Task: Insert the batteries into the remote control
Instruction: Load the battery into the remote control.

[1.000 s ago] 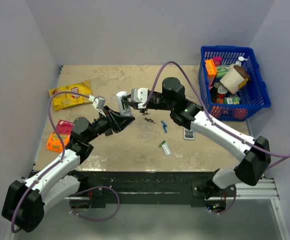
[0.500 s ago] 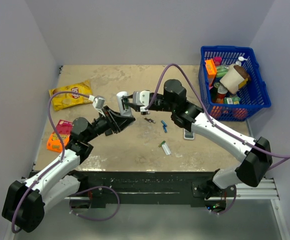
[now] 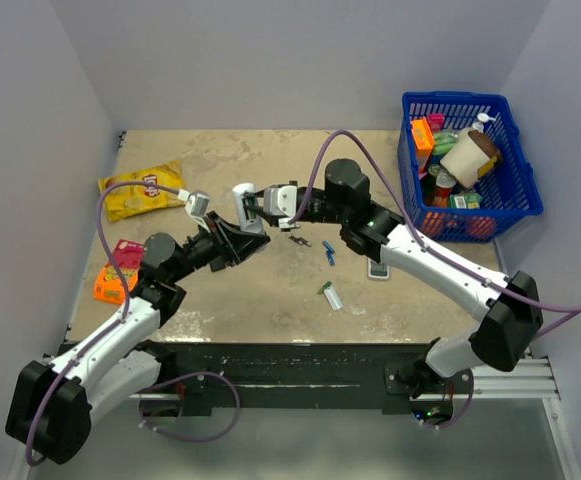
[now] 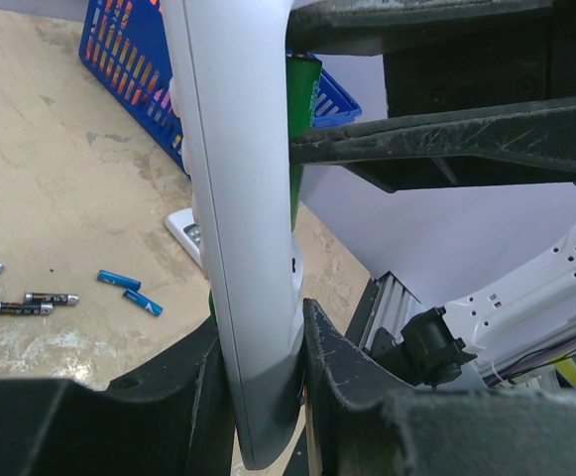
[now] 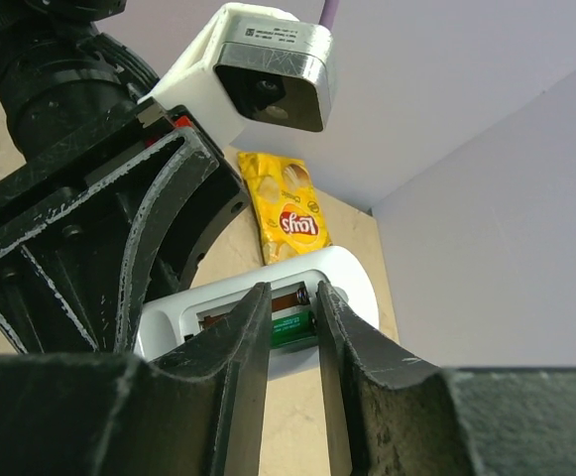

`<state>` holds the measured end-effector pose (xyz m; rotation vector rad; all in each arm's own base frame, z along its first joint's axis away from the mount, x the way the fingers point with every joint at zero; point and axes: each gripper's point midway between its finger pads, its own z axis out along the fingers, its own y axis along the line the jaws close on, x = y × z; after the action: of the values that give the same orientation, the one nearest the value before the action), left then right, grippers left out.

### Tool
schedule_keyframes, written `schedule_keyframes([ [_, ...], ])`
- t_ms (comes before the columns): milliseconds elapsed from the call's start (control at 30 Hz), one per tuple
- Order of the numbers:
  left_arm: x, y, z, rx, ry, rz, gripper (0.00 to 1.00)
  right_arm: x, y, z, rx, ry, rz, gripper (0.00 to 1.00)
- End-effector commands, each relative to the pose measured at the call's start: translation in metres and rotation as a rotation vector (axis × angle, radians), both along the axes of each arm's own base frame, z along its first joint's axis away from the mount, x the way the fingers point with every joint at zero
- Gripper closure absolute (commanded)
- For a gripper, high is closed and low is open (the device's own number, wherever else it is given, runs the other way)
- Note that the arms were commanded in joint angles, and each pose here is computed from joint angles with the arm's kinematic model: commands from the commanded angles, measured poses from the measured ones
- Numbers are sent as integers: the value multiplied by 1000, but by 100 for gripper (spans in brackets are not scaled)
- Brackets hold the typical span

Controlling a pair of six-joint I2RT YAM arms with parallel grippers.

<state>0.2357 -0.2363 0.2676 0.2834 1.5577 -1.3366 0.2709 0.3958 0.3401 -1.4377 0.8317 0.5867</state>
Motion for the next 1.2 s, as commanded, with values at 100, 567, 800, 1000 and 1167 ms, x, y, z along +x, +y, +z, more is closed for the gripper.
schedule_keyframes([
  [100, -41, 3, 131, -161, -503, -101, 100, -9, -10, -110, -270, 243, 17, 71],
  [567, -46, 4, 139, -149, -547, -129, 100, 3, -16, -128, -284, 253, -71, 61],
  [800, -49, 4, 138, -141, -548, -137, 100, 9, -12, -124, -256, 261, -81, 55],
  [1000, -45, 4, 133, -147, -508, -125, 100, 9, -9, -107, -218, 245, -71, 49],
  [1167, -33, 3, 119, -147, -423, -101, 100, 7, -6, -87, -182, 229, -53, 46],
])
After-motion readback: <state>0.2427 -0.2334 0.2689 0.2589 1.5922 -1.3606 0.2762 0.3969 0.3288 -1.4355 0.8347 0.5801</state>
